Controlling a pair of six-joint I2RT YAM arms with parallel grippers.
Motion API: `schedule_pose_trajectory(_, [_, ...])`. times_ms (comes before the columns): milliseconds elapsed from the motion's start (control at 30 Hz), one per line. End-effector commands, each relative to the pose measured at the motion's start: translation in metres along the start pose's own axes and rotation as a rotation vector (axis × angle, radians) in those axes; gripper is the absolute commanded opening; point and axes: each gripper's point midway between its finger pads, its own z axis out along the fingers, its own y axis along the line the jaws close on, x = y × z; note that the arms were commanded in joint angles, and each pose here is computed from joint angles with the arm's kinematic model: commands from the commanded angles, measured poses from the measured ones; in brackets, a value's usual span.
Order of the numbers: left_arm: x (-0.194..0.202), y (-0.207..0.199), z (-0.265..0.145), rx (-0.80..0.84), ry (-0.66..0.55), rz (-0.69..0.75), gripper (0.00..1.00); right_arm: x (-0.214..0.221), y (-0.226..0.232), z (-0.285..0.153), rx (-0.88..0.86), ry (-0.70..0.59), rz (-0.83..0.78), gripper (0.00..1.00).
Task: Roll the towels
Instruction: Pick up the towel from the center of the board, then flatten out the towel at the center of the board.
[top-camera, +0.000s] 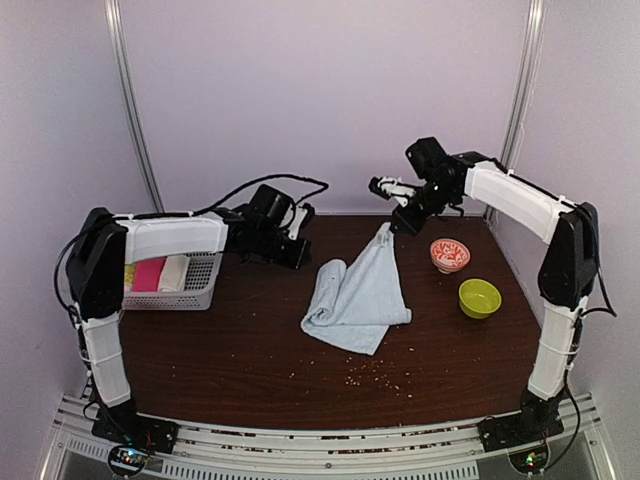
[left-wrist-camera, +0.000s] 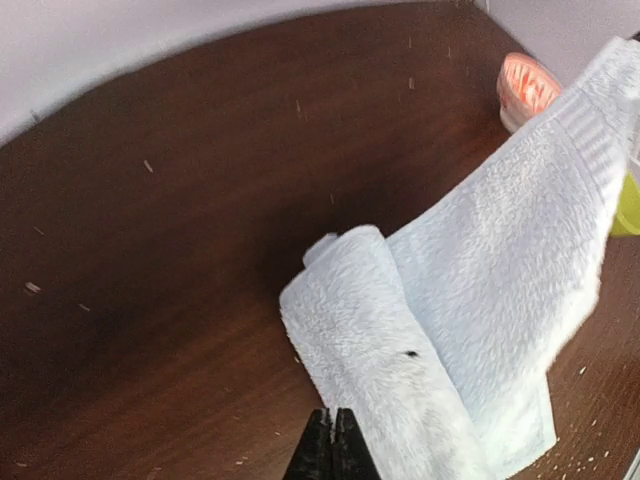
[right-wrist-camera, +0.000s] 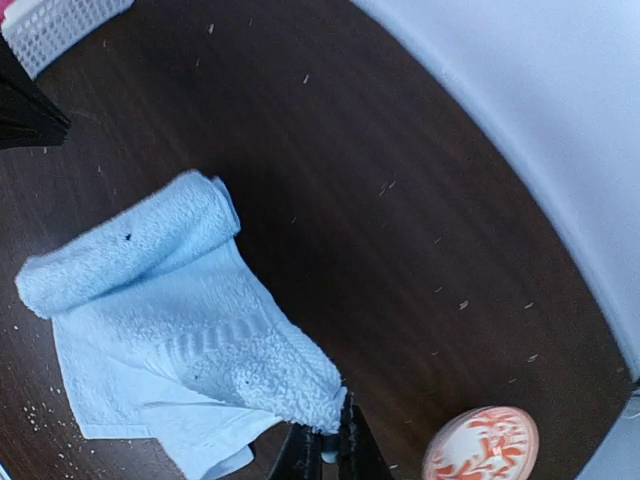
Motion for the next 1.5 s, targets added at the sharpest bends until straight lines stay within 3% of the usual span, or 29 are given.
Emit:
schedule_pose_trajectory(0, [-0.112, -0.005, -0.124, -0.089, -0.335, 0.095, 0.00, -0.086, -0.020, -0.102, 0.034, -0.286, -0.057, 0.01])
schedule_pose_trajectory(133, [-0.114, -0.004, -0.150, -0.104, -0.400, 0.090, 0.00, -0.128, 0.050, -0.212, -0.099, -0.638, -0.311, 0.00])
schedule_pose_trajectory(200, [-0.098, 0.000, -0.140, -0.104, -0.390, 0.079, 0.00, -0.128, 0.074, -0.233, -0.154, -0.723, -0.326, 0.00])
schedule_pose_trajectory(267, [-0.087, 0.004, -0.128, -0.103, -0.374, 0.056, 0.00, -0.110, 0.099, -0.227, -0.251, -0.708, -0.356, 0.00])
schedule_pose_trajectory(400, [-0.063, 0.007, -0.098, -0.075, -0.300, 0.034, 0.00, -0.056, 0.136, -0.199, -0.382, -0.539, -0.413, 0.00])
schedule_pose_trajectory(533, [-0.045, 0.008, -0.065, -0.053, -0.227, 0.033, 0.00, 0.006, 0.148, -0.178, -0.379, -0.421, -0.438, 0.00])
schedule_pose_trajectory(667, [-0.039, 0.004, -0.035, -0.011, -0.172, 0.063, 0.00, 0.108, 0.167, -0.123, -0.442, -0.153, -0.470, 0.01])
schedule_pose_trajectory(767, [-0.038, -0.003, -0.016, 0.034, -0.134, 0.079, 0.00, 0.192, 0.190, -0.098, -0.553, 0.086, -0.494, 0.16])
schedule_pose_trajectory(867, [-0.035, -0.006, 0.003, 0.067, -0.098, 0.068, 0.02, 0.232, 0.202, -0.099, -0.620, 0.207, -0.499, 0.39])
schedule_pose_trajectory(1000, [-0.026, -0.018, 0.034, 0.158, -0.028, 0.042, 0.24, 0.214, 0.185, -0.090, -0.513, 0.175, -0.403, 0.44])
schedule_pose_trajectory(1100, [-0.024, -0.024, 0.048, 0.201, 0.000, 0.020, 0.34, 0.182, 0.155, -0.067, -0.358, 0.117, -0.262, 0.48])
schedule_pose_trajectory(1233, [-0.019, -0.027, 0.062, 0.239, 0.014, -0.022, 0.39, 0.139, 0.149, -0.036, -0.349, 0.051, -0.154, 0.52])
schedule_pose_trajectory(1467, [-0.023, -0.031, 0.088, 0.283, 0.014, -0.052, 0.42, 0.086, 0.153, 0.014, -0.284, 0.002, -0.118, 0.57])
